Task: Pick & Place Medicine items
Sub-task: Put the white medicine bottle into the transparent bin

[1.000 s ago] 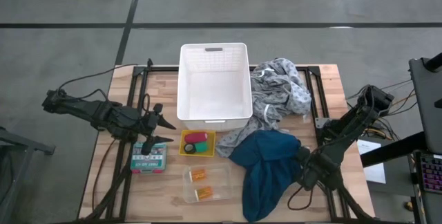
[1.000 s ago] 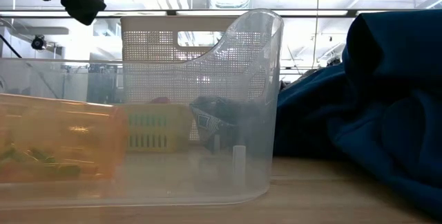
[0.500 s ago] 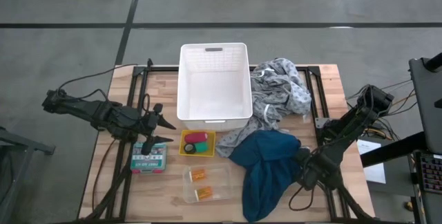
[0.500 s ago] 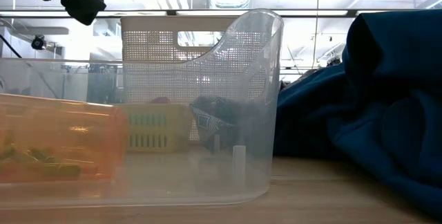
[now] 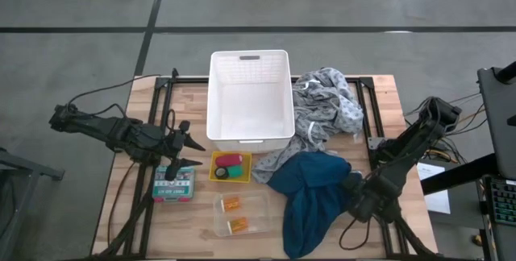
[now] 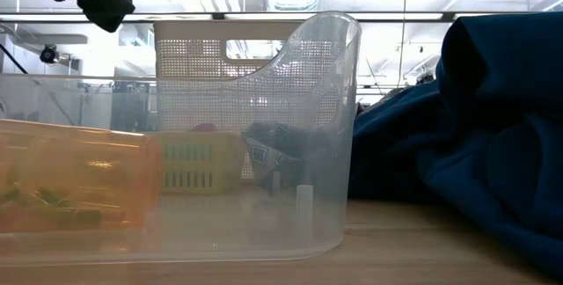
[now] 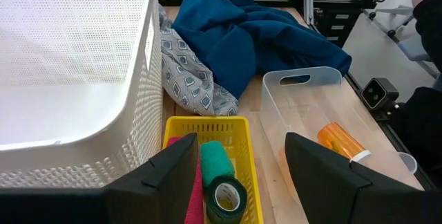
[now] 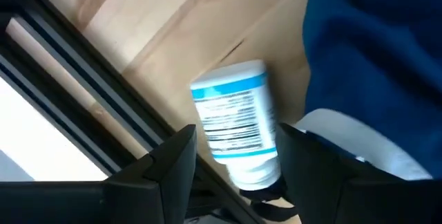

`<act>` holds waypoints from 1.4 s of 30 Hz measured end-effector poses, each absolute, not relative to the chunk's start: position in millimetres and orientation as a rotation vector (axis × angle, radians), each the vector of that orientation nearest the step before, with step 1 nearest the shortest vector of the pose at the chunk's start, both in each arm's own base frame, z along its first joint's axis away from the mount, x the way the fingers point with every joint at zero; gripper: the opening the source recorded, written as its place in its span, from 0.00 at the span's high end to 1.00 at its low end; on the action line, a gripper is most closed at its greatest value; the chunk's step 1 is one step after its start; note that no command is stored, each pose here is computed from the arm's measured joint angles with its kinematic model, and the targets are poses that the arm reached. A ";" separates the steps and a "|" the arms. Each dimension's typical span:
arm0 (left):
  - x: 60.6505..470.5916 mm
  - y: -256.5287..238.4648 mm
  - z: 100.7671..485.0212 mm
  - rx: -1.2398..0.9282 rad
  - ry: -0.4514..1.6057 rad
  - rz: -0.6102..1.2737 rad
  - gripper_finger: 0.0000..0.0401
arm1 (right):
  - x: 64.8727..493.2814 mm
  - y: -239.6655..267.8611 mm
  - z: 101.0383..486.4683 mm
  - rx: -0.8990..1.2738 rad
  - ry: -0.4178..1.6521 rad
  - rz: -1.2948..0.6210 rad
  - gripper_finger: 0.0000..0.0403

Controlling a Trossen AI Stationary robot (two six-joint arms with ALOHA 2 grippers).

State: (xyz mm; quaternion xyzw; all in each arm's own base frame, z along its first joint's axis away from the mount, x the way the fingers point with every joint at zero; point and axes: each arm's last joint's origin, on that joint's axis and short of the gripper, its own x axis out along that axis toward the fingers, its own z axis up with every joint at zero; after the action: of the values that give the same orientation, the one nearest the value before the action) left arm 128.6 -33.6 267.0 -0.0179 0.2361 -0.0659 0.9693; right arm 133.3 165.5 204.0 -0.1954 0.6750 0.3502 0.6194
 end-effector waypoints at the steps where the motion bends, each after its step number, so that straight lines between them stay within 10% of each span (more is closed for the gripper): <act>1: 128.6 -33.6 266.9 -0.036 0.477 -0.134 0.44 | 133.4 165.4 205.3 -0.452 1.542 0.802 0.51; 8: 128.6 -33.6 266.9 -0.036 0.477 -0.133 0.44 | 132.6 162.4 212.7 -0.480 1.477 0.800 0.45; 20: 128.5 -33.6 266.9 -0.036 0.477 -0.133 0.44 | 127.7 156.7 213.6 -0.445 1.469 0.776 0.03; 42: 128.6 -33.6 266.7 -0.036 0.478 -0.133 0.44 | 128.1 160.8 157.8 -0.444 1.652 0.755 0.01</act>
State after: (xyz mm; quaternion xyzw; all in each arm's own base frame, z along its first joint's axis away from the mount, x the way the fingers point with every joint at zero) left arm 128.6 -33.6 266.7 -0.0178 0.2368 -0.0658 0.9692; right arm 128.1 160.8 157.8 -0.1909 0.7110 0.3247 0.5938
